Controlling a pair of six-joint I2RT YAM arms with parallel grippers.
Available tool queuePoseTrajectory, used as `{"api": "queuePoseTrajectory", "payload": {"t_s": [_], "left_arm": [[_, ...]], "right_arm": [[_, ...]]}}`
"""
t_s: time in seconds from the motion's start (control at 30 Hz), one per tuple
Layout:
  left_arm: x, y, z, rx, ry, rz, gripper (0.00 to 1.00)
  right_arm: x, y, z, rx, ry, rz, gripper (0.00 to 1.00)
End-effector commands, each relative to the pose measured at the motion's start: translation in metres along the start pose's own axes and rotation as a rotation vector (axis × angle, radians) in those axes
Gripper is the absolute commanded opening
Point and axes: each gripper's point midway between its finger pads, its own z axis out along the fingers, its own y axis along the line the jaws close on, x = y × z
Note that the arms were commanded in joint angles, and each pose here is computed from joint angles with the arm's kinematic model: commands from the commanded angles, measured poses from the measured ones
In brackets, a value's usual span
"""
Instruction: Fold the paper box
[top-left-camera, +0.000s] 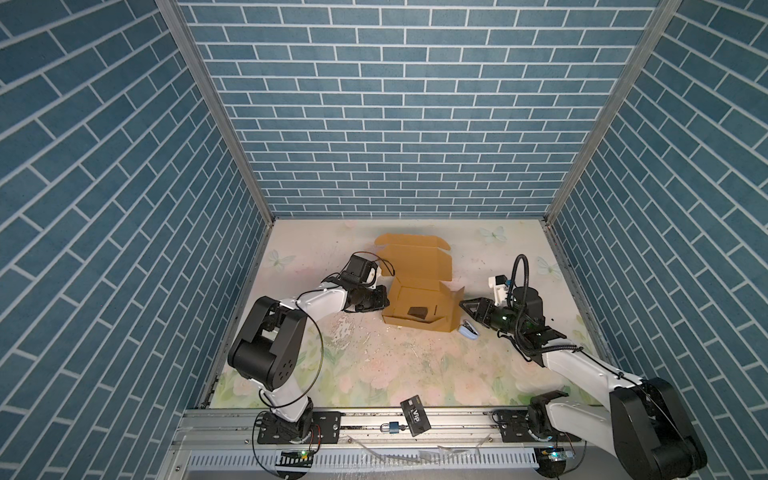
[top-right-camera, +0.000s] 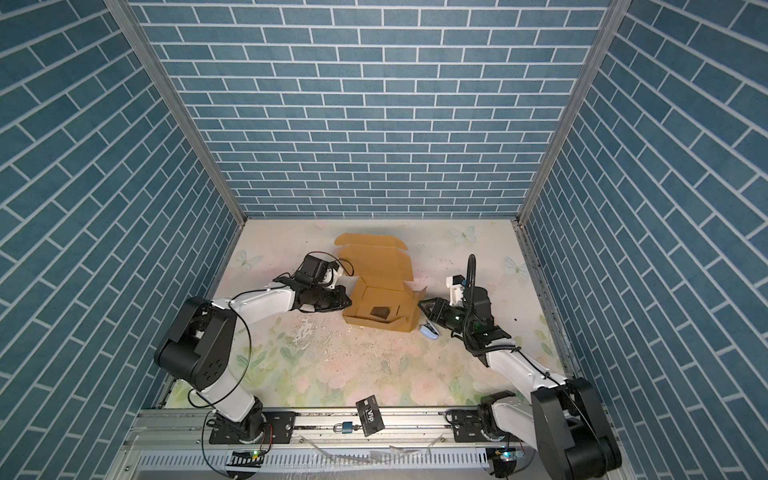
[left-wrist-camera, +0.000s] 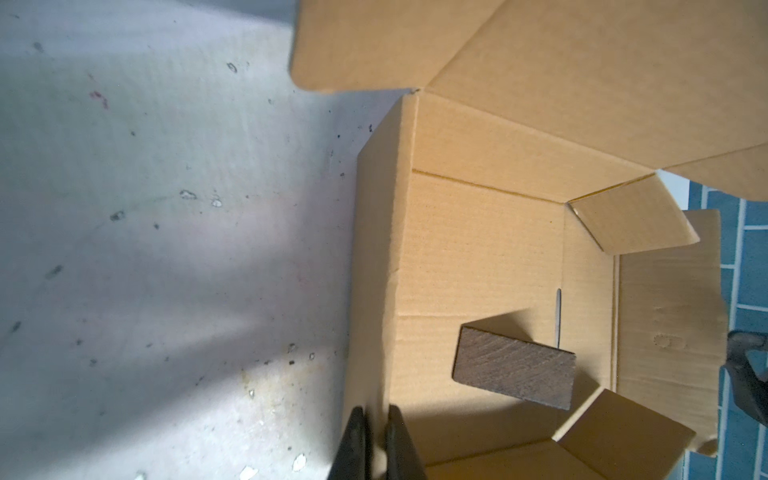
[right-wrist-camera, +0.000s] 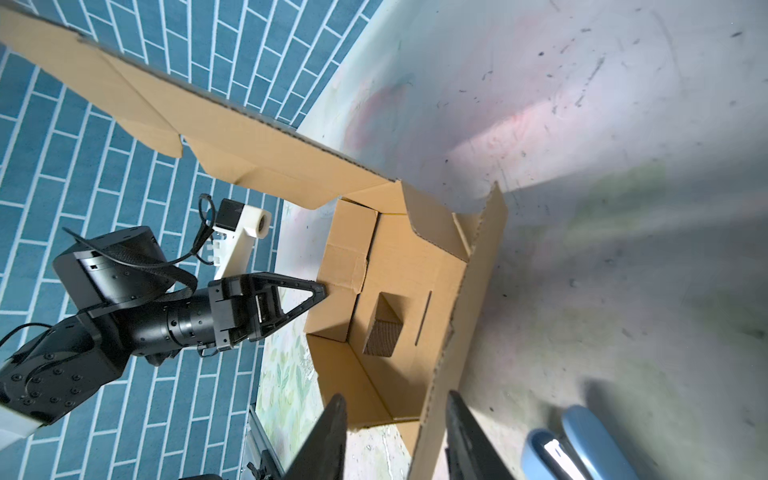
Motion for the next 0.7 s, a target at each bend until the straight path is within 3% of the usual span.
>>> {"api": "queuePoseTrajectory", "payload": {"t_s": [0.0, 0.4, 0.53, 0.67], "left_arm": [[-0.006, -0.017, -0.005, 0.058, -0.011, 0.021, 0.12], [-0.008, -0.020, -0.012, 0.073, -0.020, 0.014, 0.12], [-0.007, -0.023, -0.010, 0.108, -0.019, 0.008, 0.11], [-0.008, -0.028, -0.011, 0.127, -0.011, 0.007, 0.12]], "right_arm": [[0.011, -0.026, -0.008, 0.090, 0.009, 0.003, 0.40], [0.001, -0.040, -0.020, 0.104, -0.066, 0.062, 0.36], [0.009, -0.050, -0.008, 0.103, -0.022, 0.088, 0.33], [0.012, -0.031, 0.013, 0.022, 0.017, 0.082, 0.32]]}}
